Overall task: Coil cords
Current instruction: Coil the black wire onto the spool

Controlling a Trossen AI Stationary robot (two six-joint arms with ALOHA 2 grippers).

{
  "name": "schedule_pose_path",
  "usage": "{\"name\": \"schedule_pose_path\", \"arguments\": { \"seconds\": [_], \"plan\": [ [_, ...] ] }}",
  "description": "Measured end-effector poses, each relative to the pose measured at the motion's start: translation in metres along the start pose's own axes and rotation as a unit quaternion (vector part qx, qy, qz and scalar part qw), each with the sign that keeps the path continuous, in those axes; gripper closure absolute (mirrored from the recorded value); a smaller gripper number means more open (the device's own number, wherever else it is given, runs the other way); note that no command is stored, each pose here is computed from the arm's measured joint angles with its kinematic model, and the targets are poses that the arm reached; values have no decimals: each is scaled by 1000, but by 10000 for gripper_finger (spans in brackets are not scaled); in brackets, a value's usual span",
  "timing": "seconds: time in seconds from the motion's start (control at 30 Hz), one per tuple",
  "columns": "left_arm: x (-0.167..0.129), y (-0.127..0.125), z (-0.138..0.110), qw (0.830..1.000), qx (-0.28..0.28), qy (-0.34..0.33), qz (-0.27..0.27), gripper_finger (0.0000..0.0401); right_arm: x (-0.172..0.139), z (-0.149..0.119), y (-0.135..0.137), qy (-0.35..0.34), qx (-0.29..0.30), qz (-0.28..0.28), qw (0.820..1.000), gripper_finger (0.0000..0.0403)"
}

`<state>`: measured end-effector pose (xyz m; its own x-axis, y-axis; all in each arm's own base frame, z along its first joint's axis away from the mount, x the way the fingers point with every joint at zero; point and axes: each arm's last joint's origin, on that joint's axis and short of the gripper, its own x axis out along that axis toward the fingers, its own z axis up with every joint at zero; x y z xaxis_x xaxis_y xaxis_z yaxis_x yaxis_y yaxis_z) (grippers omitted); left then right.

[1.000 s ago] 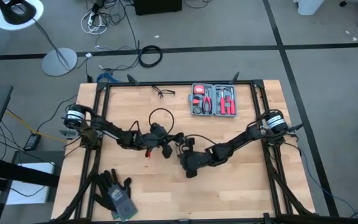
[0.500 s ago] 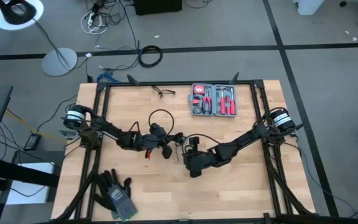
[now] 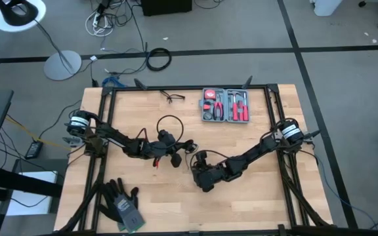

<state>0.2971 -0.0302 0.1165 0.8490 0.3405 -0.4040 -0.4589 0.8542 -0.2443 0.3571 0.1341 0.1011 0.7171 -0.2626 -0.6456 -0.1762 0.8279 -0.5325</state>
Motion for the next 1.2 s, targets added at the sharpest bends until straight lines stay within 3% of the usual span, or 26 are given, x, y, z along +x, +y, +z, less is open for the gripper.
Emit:
{"name": "schedule_pose_path", "arguments": {
  "seconds": [0.23,0.67,0.8,0.97,1.2],
  "plan": [
    [0,0,0,1000,0,0,0,401,4,2,-6,-15,1,11,1000,292],
    [0,-1,1,1000,-3,-4,-4,401,14,2,-22,-24,28,14,999,294],
    [0,-1,1,1000,-4,-3,-9,401,18,-1,-30,-15,46,9,999,319],
    [0,-1,1,1000,-4,-4,-11,401,23,-7,-37,1,86,21,996,390],
    [0,-1,1,1000,-4,-4,-10,401,24,-3,-38,-25,101,7,995,400]
  ]
}}
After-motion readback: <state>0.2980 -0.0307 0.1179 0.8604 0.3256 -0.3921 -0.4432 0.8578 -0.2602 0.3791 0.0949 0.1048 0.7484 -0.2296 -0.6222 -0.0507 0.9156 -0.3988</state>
